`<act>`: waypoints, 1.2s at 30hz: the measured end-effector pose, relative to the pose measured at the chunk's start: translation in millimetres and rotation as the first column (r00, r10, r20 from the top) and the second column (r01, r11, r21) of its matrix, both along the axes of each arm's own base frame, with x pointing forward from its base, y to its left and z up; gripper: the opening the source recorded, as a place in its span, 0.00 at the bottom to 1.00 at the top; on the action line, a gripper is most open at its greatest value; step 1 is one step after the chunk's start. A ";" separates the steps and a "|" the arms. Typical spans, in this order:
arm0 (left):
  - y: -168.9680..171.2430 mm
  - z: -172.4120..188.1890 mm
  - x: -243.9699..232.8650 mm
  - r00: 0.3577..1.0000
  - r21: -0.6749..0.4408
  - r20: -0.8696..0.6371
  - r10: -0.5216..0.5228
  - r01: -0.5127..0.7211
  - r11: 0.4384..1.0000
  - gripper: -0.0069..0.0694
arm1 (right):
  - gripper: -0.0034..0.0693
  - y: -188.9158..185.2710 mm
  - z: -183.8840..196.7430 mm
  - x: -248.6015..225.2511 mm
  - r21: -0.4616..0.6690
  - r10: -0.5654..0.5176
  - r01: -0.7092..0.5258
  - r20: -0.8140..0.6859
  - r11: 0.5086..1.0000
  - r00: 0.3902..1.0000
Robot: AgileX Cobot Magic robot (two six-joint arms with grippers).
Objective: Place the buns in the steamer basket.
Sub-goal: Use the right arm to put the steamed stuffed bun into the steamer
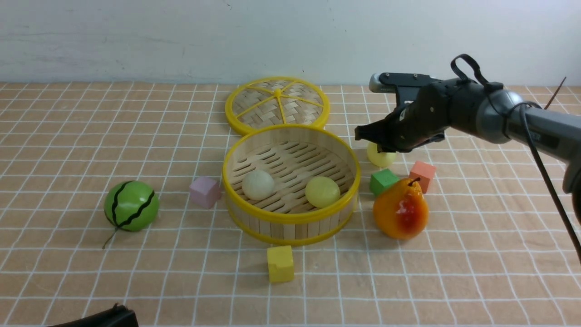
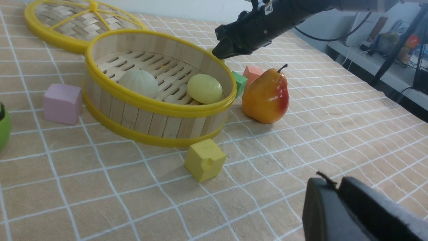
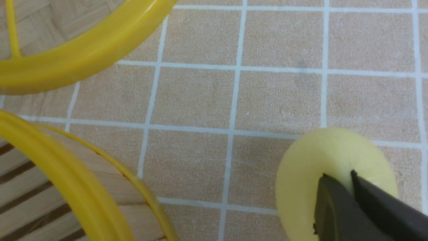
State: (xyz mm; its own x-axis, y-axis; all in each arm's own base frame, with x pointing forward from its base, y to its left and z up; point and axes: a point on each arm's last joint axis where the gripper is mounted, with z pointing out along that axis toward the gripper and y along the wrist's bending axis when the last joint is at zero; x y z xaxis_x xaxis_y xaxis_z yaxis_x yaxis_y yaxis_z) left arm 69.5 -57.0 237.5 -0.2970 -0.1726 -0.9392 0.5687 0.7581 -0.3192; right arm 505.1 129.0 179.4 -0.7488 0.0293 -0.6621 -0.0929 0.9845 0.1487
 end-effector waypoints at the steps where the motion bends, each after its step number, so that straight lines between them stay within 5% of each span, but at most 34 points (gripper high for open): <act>1: 0.0 0.0 0.0 1.000 0.000 0.000 0.000 0.000 1.000 0.17 | 0.05 -0.4 3.4 -1.2 -0.010 0.008 -0.008 -0.001 1.000 1.000; 10: 0.1 -1.5 -0.1 1.000 0.011 -0.013 0.000 0.000 1.000 0.17 | 0.05 6.3 67.5 -24.4 -0.115 0.155 -0.149 0.043 0.982 0.987; 14: 0.2 -2.0 -0.2 1.000 0.014 -0.017 0.000 0.000 1.000 0.18 | 0.05 42.4 92.7 -44.4 -0.113 0.282 -0.272 0.085 0.956 0.956; 26: 0.2 -2.0 -0.2 1.000 0.014 -0.017 0.000 0.000 1.000 0.20 | 0.08 109.0 55.0 -54.4 -0.097 0.424 -0.415 0.102 0.904 0.900; 31: 0.2 -2.0 -0.2 1.000 0.014 -0.017 0.000 0.000 1.000 0.20 | 0.21 116.0 26.1 -51.3 -0.099 0.434 -0.428 0.051 0.899 0.900; 32: 0.2 -2.0 -0.2 1.000 0.014 -0.017 0.000 0.000 1.000 0.21 | 0.34 117.5 24.1 -52.2 -0.099 0.437 -0.432 0.043 0.896 0.898; 36: 0.2 -2.0 -0.2 1.000 0.014 -0.017 0.000 0.000 1.000 0.21 | 0.57 118.4 36.6 -60.6 -0.091 0.451 -0.448 0.012 0.889 0.893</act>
State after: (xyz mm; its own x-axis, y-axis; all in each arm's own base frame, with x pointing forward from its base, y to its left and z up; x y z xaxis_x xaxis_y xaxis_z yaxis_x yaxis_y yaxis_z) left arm 69.3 -56.8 235.5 -0.3132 -0.1593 -0.9362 0.5630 0.7628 -0.3181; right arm 444.5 247.4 216.0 -0.6474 -0.3617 -0.6709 -0.5317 0.8450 0.0576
